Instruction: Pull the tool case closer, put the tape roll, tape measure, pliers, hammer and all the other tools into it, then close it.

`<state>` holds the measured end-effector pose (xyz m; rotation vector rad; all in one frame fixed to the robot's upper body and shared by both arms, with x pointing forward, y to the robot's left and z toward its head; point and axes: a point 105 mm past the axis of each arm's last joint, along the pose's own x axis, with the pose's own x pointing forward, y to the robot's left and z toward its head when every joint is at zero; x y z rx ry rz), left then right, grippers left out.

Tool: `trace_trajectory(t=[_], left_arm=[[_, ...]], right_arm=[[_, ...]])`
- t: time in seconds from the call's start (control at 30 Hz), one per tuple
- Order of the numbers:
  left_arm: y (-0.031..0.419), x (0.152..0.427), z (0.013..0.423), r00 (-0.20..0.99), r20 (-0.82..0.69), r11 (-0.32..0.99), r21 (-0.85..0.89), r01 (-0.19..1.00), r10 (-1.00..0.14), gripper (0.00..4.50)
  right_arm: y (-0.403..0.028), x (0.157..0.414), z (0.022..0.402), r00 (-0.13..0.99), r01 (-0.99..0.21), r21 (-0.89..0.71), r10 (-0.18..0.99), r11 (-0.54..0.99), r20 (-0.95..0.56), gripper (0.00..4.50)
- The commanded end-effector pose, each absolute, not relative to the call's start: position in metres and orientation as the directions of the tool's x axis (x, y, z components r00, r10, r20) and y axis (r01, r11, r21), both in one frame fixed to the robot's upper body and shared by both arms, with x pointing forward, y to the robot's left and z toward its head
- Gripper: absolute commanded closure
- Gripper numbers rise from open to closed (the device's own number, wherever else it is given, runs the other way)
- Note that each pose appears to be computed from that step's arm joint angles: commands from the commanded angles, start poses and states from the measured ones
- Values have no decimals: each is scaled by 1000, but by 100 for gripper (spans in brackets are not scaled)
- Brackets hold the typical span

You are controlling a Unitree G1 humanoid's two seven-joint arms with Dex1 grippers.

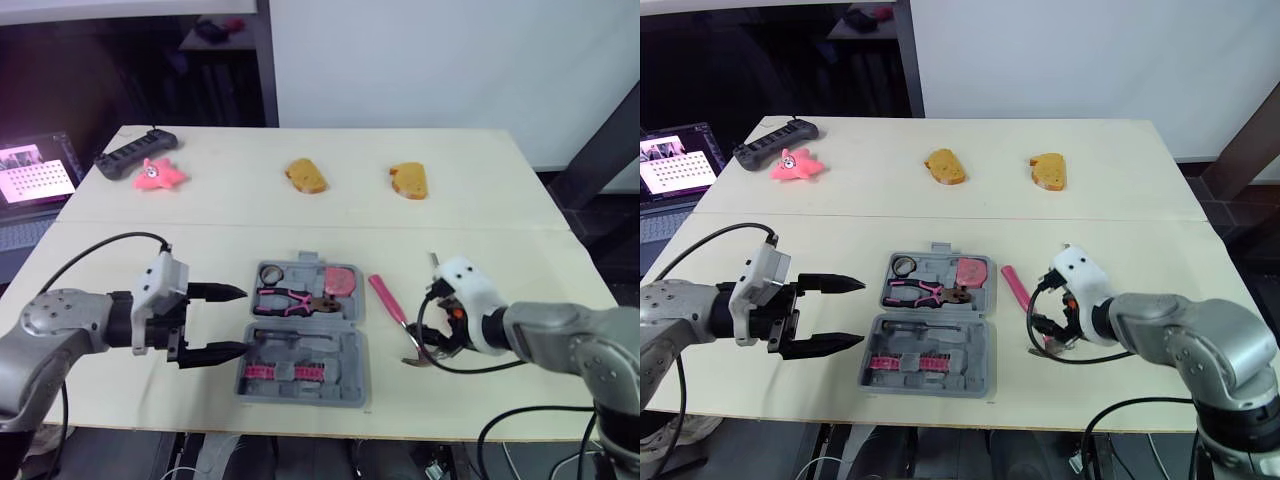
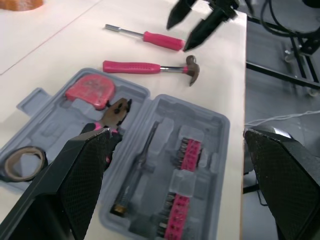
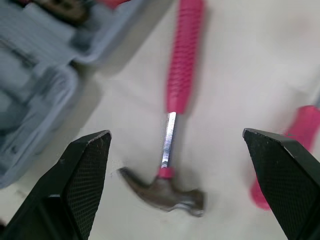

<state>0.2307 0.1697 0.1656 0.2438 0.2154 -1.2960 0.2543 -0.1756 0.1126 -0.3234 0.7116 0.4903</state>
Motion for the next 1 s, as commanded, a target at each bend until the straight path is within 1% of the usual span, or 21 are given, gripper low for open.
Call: trace_trajectory(t=[0.03, 0.1, 0.17, 0.33, 0.43, 0.53, 0.57, 0.6, 0.77, 0.8, 0.9, 1.0], left_arm=[[166, 230, 171, 238, -270, 225, 78, 971, -933, 0], [167, 231, 172, 243, -269, 231, 79, 970, -932, 0], [168, 231, 172, 248, -264, 237, 74, 969, -932, 0], [171, 229, 173, 246, -271, 235, 72, 969, -931, 0], [175, 230, 173, 252, -287, 238, 83, 968, -924, 0], [179, 230, 172, 263, -298, 244, 102, 964, -918, 0], [180, 229, 171, 265, -301, 244, 106, 964, -916, 0], [181, 229, 170, 267, -305, 244, 112, 963, -914, 0], [187, 226, 165, 265, -318, 248, 93, 964, -910, 0], [188, 225, 163, 266, -320, 250, 91, 964, -909, 0], [191, 225, 160, 278, -320, 263, 92, 961, -906, 0], [197, 225, 156, 294, -326, 279, 93, 956, -898, 0]], right_arm=[[-179, 260, 107, 729, -510, -264, 248, 819, -638, 4], [-174, 260, 93, 729, -497, -233, 256, 836, -634, 4], [-170, 263, 80, 744, -448, -177, 256, 876, -618, 4], [-167, 264, 63, 752, -412, -138, 250, 901, -610, 4], [-173, 261, 52, 748, -388, -131, 229, 912, -623, 4], [-170, 255, 45, 733, -385, -92, 243, 918, -636, 84], [-170, 253, 43, 728, -386, -86, 247, 918, -639, 127], [-169, 252, 42, 726, -385, -77, 251, 920, -640, 184], [-169, 254, 43, 733, -389, -79, 257, 918, -630, 441], [-169, 257, 45, 738, -391, -85, 257, 916, -624, 447], [-173, 266, 62, 770, -389, -103, 262, 915, -582, 447], [-178, 274, 81, 775, -422, -127, 284, 898, -564, 447]])
